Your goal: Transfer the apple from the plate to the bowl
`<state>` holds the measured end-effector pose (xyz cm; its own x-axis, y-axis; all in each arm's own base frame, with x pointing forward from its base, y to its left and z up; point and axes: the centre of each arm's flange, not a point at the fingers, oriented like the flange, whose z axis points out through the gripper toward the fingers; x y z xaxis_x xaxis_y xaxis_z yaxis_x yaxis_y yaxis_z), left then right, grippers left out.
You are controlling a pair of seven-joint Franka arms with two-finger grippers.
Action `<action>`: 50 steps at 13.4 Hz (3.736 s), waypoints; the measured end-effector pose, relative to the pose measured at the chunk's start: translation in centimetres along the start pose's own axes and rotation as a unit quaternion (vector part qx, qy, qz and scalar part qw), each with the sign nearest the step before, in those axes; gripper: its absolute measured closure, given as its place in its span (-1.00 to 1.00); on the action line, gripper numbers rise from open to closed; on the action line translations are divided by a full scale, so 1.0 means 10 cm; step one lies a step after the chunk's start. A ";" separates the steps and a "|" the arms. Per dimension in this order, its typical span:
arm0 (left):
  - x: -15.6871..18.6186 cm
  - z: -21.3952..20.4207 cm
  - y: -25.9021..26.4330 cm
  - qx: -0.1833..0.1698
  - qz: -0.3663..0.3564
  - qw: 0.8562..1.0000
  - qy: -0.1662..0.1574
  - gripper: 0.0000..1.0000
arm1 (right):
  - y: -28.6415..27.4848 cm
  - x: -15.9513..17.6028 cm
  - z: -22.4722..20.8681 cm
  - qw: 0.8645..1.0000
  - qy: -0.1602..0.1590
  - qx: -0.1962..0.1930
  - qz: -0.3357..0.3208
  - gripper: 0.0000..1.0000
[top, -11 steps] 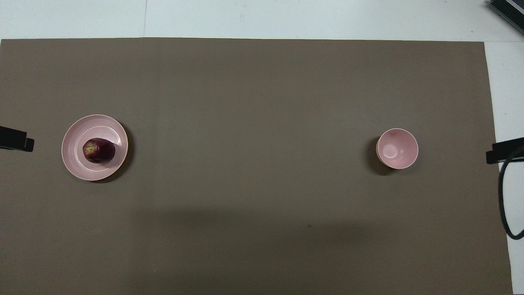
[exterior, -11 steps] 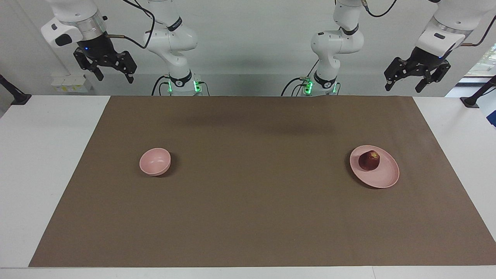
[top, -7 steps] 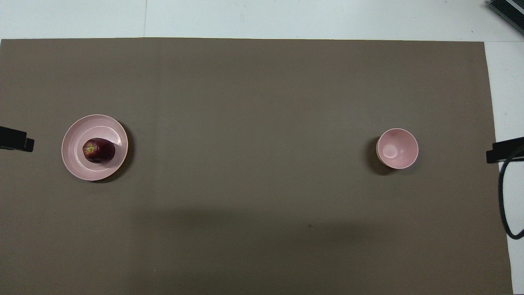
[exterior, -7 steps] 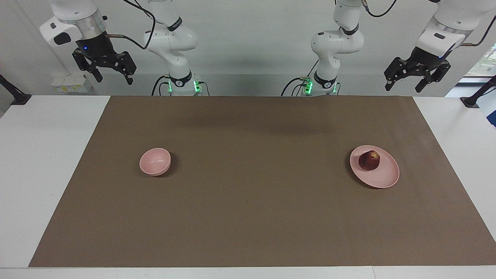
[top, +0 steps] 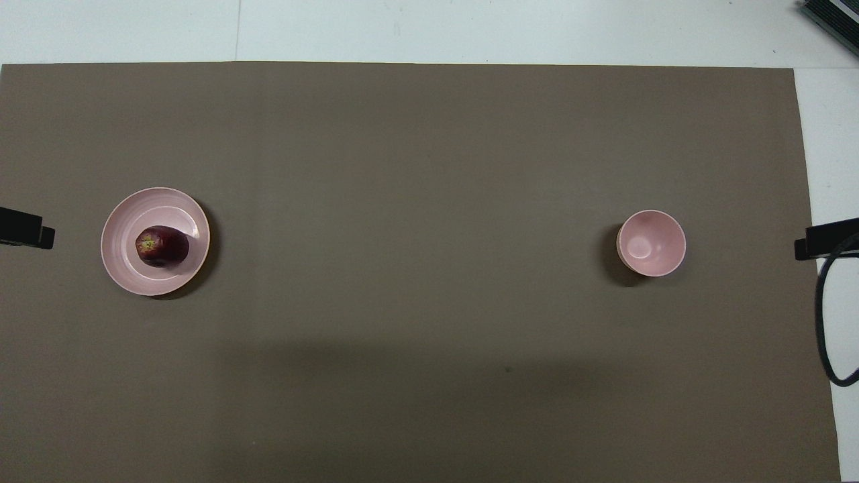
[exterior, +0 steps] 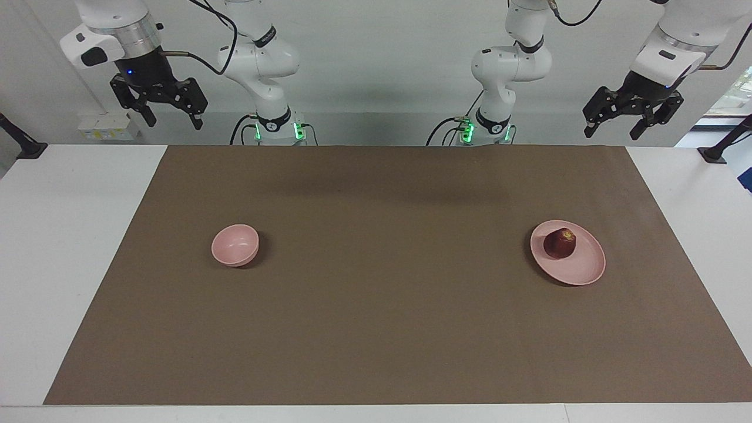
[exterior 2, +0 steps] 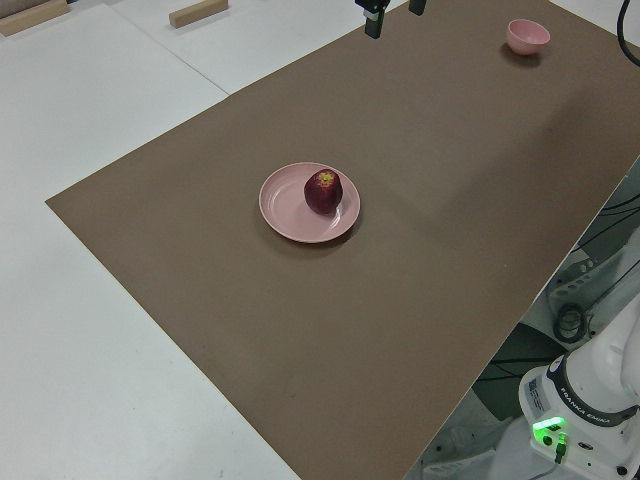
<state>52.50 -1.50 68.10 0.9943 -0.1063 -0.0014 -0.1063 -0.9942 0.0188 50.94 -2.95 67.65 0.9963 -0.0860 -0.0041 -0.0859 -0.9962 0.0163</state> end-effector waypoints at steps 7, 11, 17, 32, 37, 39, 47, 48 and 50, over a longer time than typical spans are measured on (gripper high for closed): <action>0.09 -0.02 -0.02 0.003 0.002 0.999 0.037 -1.00 | -0.03 -0.03 0.02 1.000 -0.003 0.004 -0.003 -1.00; 0.23 0.20 -0.32 0.009 0.002 0.997 0.071 -1.00 | -0.04 -0.03 0.03 1.000 -0.004 0.004 -0.004 -1.00; 0.39 1.27 -0.85 0.020 0.010 0.996 0.088 -1.00 | -0.08 -0.05 0.08 1.000 -0.010 0.004 -0.008 -1.00; 0.33 3.43 -0.52 -0.016 0.008 0.998 0.062 -1.00 | -0.25 0.02 0.64 0.999 -0.036 0.030 -0.019 -1.00; 0.36 3.39 -0.54 -0.010 0.007 0.996 0.085 -0.37 | -0.37 0.04 0.76 0.998 -0.037 0.055 -0.006 -1.00; 0.36 3.39 -0.54 -0.011 0.007 0.996 0.086 -0.33 | -0.45 0.05 0.80 0.998 -0.034 0.058 -0.002 -1.00; 0.48 3.01 -0.50 -0.011 0.013 0.995 0.100 -0.33 | -1.36 0.08 0.90 0.979 -0.055 0.160 0.113 -1.00; 0.48 2.91 -0.46 -0.016 0.015 0.996 0.091 -0.33 | -1.53 0.07 0.90 0.973 -0.063 0.175 0.136 -1.00; 0.47 2.66 -0.27 -0.060 0.002 0.995 0.084 -0.33 | -1.78 0.07 0.92 0.954 -0.085 0.215 0.190 -1.00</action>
<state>57.34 0.21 41.44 0.9815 -0.0964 0.1656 -0.1199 -0.9831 0.1385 53.12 14.60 58.12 0.8811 -0.4068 -0.2413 -0.4707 -0.8045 -0.3623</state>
